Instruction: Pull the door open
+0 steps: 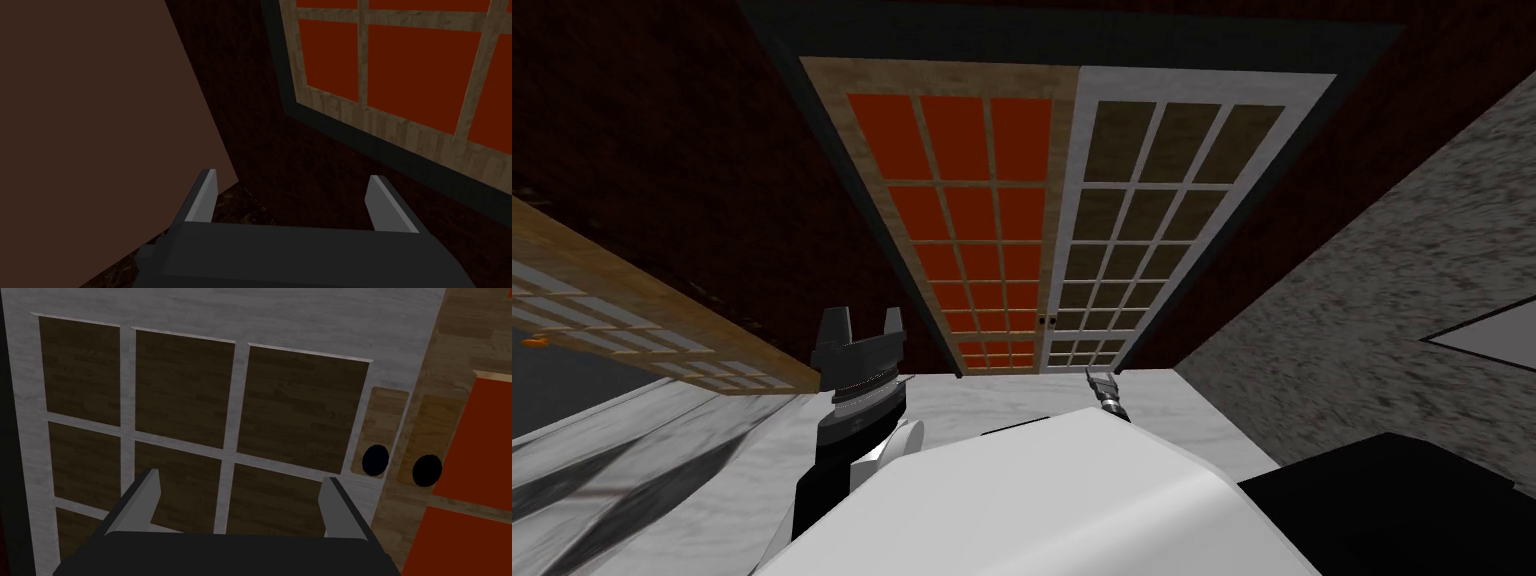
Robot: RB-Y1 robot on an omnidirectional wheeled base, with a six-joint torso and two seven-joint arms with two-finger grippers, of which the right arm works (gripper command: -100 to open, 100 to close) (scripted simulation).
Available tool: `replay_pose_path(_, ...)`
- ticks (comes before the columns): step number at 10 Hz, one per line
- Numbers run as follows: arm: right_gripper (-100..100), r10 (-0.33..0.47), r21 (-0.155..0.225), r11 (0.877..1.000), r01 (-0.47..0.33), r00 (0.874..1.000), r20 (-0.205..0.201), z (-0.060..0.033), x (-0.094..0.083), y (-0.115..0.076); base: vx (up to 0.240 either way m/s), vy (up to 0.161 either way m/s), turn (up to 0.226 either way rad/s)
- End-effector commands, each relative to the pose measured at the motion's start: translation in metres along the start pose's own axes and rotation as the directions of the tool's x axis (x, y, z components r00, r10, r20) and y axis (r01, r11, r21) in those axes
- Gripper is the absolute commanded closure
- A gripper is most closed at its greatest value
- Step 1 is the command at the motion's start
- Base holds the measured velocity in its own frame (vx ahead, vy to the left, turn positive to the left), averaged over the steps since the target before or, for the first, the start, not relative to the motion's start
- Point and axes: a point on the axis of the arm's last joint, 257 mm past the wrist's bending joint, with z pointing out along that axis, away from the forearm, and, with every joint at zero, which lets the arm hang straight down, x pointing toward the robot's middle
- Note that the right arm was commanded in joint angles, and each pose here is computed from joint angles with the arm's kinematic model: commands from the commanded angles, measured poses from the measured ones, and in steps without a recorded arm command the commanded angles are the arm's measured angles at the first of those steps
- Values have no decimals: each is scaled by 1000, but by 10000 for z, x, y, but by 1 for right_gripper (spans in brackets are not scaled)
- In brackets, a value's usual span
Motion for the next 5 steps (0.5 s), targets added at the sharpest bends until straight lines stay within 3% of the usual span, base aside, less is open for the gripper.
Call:
replay_pose_path(1, -100, 8, -12, 1000, -7, 1000, 20, 87, -75, 126, 78, -1, 115)
replay_pose_path(3, -100, 21, -35, 999, -19, 998, 52, 214, -215, 323, 203, -25, 162)
replay_pose_path(5, -100, 36, -61, 998, -31, 996, 85, 338, -371, 529, 200, -31, 87)
